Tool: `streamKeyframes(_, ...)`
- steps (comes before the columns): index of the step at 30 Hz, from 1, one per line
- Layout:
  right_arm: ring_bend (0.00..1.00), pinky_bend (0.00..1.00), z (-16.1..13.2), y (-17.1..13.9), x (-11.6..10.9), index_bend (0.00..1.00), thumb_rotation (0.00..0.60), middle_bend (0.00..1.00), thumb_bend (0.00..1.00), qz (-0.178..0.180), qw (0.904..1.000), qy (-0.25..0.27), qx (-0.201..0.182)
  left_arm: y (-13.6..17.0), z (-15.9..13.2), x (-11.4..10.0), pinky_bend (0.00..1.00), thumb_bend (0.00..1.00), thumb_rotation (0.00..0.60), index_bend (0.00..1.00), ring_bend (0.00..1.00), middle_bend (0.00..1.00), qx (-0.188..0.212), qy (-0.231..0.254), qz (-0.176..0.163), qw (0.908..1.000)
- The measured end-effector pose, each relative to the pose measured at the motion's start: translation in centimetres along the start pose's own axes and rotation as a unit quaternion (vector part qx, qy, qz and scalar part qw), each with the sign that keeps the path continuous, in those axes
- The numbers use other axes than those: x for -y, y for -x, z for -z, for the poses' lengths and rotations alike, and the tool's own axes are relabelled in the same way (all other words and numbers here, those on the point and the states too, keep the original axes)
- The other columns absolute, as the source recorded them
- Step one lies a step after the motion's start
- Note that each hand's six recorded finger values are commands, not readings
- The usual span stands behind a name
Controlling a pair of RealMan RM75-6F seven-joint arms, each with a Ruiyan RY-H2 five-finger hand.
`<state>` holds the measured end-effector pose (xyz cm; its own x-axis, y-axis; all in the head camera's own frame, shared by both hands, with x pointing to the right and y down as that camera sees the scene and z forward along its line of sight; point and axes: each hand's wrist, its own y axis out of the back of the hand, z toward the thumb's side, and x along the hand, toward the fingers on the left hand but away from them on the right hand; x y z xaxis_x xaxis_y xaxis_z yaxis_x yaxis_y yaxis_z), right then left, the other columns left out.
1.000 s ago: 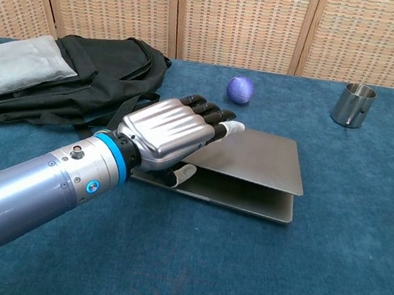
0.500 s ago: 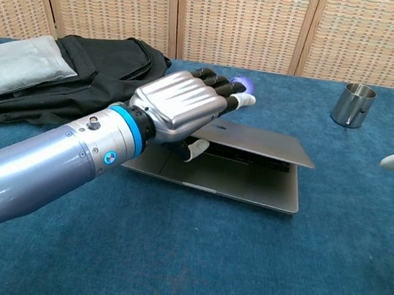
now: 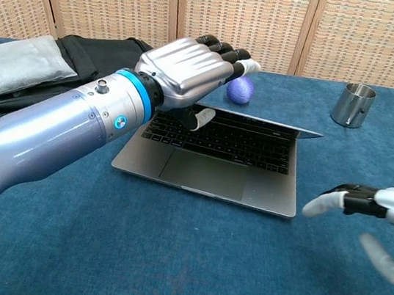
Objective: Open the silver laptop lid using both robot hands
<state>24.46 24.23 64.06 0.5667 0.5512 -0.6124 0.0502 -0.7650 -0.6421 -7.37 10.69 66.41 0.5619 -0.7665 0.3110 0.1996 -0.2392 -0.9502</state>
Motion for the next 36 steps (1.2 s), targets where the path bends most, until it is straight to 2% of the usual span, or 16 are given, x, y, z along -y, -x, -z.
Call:
streamKeyframes(10,0.11,0.19,-2.4,3.7,0.6,0.18,0.600,0.18,0.88,0.011,0.9996,-0.022,-0.013,-0.6,0.8,-0.3,0.00,0.52,0.600,0.00,0.00,0.00,-0.014,0.009,0.001,0.9999)
streamKeyframes(15,0.11,0.19,-2.3,5.8,1.0,0.18,0.600,0.18,0.92,0.008,0.9993,-0.035,0.005,-0.5,1.0,-0.5,0.00,0.52,0.600,0.00,0.00,0.00,-0.014,0.011,0.001,0.9999)
streamKeyframes(23,0.11,0.19,-1.7,8.5,1.6,0.18,0.600,0.17,0.93,-0.011,0.9978,-0.056,0.034,-0.5,1.7,-0.4,0.00,0.52,0.600,0.00,0.00,0.00,-0.020,0.012,0.004,0.9997)
streamKeyframes(36,0.11,0.19,-1.1,9.0,1.6,0.18,0.600,0.17,0.93,-0.027,0.9946,-0.081,0.058,-0.2,4.6,-0.1,0.00,0.52,0.600,0.00,0.00,0.00,-0.038,0.010,0.005,0.9992)
